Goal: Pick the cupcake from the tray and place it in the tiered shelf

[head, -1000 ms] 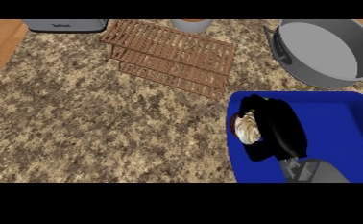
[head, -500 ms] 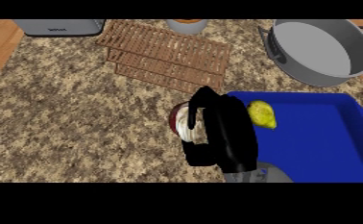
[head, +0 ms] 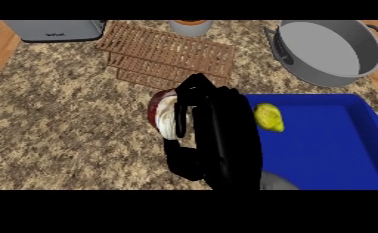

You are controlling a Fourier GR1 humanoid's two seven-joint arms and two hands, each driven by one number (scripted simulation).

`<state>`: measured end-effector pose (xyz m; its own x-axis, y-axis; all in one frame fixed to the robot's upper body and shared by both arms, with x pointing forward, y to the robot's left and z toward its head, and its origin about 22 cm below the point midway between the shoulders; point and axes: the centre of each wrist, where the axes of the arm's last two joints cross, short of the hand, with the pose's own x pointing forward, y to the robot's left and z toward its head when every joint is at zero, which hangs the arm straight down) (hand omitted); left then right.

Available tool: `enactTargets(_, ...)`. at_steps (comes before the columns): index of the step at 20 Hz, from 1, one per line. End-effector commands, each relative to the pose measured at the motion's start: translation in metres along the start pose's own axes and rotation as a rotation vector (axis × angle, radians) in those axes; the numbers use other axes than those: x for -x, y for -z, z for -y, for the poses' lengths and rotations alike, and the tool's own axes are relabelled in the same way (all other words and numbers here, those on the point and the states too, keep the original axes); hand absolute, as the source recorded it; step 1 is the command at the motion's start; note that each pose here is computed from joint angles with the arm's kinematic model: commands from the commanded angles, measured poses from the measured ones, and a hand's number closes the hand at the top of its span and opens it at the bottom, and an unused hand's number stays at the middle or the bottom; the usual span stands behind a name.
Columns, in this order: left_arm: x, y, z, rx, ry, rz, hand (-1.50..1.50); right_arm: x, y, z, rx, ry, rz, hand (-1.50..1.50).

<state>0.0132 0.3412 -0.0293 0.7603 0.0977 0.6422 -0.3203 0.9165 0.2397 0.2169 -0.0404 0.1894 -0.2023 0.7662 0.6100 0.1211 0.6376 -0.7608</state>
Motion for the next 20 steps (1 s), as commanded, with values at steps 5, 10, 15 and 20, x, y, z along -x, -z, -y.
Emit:
enactTargets(5,-0.089,0.012,0.023,0.091,0.027,0.472,0.0,-0.028,0.016,0.012,0.132,-0.097,-0.045,1.5)
enactTargets(10,-0.09,0.011,0.019,0.086,0.029,0.481,0.0,-0.038,0.032,0.019,0.163,-0.13,-0.071,1.5)
enactTargets(15,-0.091,0.012,0.022,0.087,0.016,0.484,0.0,-0.05,0.046,0.029,0.186,-0.15,-0.076,1.5)
enactTargets(20,-0.093,0.014,0.024,0.077,0.018,0.501,0.0,-0.055,0.065,0.03,0.214,-0.219,-0.118,1.5)
